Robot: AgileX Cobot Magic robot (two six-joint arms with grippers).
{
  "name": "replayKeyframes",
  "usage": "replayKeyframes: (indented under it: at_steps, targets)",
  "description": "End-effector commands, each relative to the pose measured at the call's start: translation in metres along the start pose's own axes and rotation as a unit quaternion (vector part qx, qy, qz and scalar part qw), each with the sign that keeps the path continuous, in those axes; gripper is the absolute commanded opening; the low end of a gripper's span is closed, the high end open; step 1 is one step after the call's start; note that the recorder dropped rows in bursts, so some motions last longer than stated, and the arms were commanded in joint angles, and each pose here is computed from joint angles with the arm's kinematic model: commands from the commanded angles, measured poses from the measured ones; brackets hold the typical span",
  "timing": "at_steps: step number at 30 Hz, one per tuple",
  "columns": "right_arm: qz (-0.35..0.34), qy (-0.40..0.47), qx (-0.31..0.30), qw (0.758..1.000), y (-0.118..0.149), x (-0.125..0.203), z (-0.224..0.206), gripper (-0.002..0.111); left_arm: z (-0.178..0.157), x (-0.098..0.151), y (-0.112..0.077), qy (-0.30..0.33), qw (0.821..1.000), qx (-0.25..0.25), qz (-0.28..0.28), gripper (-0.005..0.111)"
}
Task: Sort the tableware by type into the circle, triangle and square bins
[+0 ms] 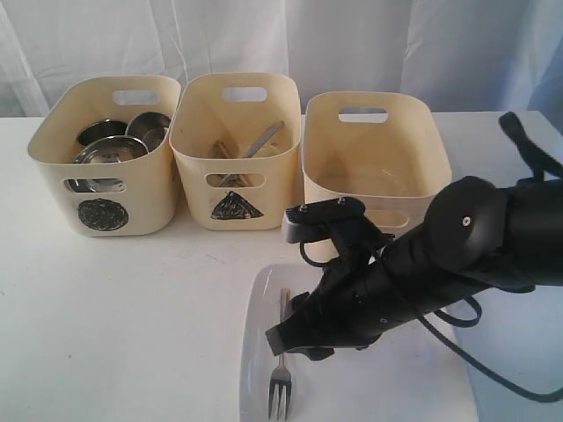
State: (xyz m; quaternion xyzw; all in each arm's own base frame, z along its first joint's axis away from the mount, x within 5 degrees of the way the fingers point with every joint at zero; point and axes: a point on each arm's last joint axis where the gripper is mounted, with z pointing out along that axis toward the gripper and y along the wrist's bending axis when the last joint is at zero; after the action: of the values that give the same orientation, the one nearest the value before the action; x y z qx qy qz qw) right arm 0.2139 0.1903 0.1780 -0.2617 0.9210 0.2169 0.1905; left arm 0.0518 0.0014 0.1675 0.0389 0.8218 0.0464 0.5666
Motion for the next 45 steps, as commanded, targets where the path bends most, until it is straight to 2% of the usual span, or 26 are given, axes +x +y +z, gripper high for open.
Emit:
replayKeyframes:
  at_steps: [1,11,21,25,32,39,45]
  targets:
    - [0.03,0.01,0.004,0.999,-0.006,0.004,0.012,0.049,0.0,0.001,-0.001,-0.001,1.0,0.003,-0.002,0.0]
    - [0.083,0.009,0.003,0.997,-0.009,0.004,0.025,0.049,0.0,0.001,-0.001,-0.001,1.0,0.003,-0.002,0.0]
    - [-0.025,-0.02,0.006,0.999,0.018,0.004,0.031,0.049,0.0,0.001,-0.001,-0.001,1.0,0.003,-0.002,0.0]
    - [-0.035,-0.031,0.012,0.999,0.022,0.004,0.032,0.049,0.0,0.001,-0.001,-0.001,1.0,0.003,-0.002,0.0]
    - [-0.071,-0.027,0.016,0.997,0.022,0.005,0.032,0.04,0.0,0.001,-0.001,-0.001,1.0,0.003,-0.002,0.0]
    - [-0.085,-0.017,0.016,0.996,0.021,0.007,0.034,0.039,0.0,0.001,-0.001,-0.001,1.0,0.003,-0.002,0.0]
    - [-0.083,0.021,0.023,0.996,0.015,0.016,0.054,0.039,0.0,0.001,-0.001,-0.001,1.0,0.003,-0.002,0.0]
